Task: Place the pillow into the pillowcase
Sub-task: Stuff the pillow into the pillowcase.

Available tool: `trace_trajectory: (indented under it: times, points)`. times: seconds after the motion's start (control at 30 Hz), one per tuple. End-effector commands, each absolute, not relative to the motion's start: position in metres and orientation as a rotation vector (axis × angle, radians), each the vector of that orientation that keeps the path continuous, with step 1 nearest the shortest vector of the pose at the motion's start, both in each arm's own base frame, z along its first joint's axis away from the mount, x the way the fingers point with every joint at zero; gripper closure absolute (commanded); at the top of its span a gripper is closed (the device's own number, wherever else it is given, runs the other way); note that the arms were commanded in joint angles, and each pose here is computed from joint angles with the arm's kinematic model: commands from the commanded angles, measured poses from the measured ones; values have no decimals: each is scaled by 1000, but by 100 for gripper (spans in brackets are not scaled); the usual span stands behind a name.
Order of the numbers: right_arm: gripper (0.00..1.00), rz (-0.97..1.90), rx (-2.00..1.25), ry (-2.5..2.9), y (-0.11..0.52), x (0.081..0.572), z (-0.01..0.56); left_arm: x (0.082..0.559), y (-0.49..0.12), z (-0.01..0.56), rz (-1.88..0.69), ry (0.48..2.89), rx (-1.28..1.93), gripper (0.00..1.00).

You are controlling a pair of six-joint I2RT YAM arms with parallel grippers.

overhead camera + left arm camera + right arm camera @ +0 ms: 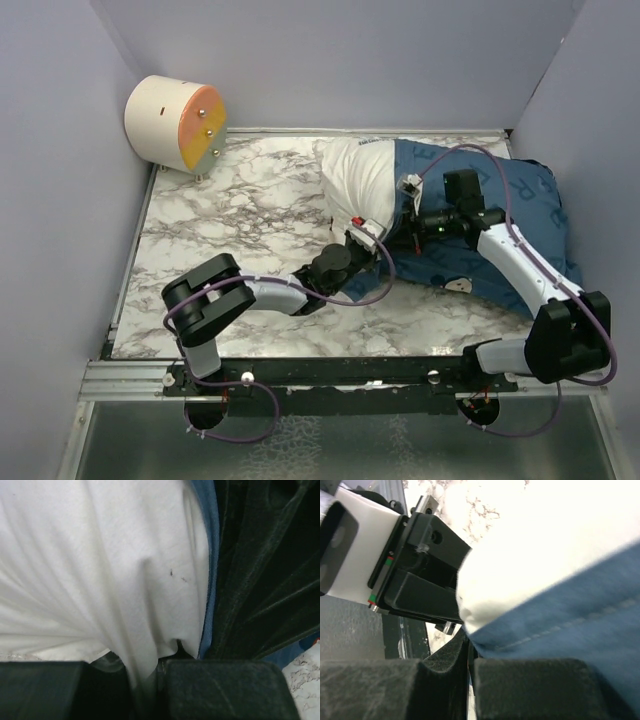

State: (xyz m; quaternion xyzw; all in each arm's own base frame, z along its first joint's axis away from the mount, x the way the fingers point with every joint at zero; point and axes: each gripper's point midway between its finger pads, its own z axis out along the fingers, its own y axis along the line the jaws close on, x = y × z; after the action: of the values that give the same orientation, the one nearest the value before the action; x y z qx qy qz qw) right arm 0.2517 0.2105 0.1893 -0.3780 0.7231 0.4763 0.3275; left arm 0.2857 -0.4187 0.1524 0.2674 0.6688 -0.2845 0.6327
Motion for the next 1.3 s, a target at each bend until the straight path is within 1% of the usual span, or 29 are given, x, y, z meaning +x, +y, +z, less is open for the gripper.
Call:
trace_trajectory:
  times: [0.0,0.1,0.27,0.37,0.5,0.67,0.8,1.03,1.17,1.27]
  points:
    - [99,1242,-1281,1432,254,244,287,194,-453,163,-937,1461,796,100]
    - [99,1261,-1310,1388,260,236,301,190,-441,182,-942,1432,761,100]
    - [99,1273,-1314,1414,268,237,290,171,-428,203,-921,1396,755,100]
    - [99,1280,-1320,1427,274,242,292,155,-422,207,-899,1394,767,100]
    - [99,1263,-1357,1410,296,250,311,139,-418,205,-862,1404,779,100]
    - [99,1289,-1438,1378,330,241,325,128,-415,203,-831,1414,777,100]
    - [99,1317,-1486,1343,335,226,324,127,-405,204,-812,1421,748,100]
    - [99,1307,-1549,1311,308,187,295,129,-389,197,-786,1433,741,100]
    - [99,1231,-1553,1386,285,171,255,136,-389,186,-743,1429,801,100]
    - [96,1131,-1562,1482,266,168,220,150,-386,178,-815,1482,815,100]
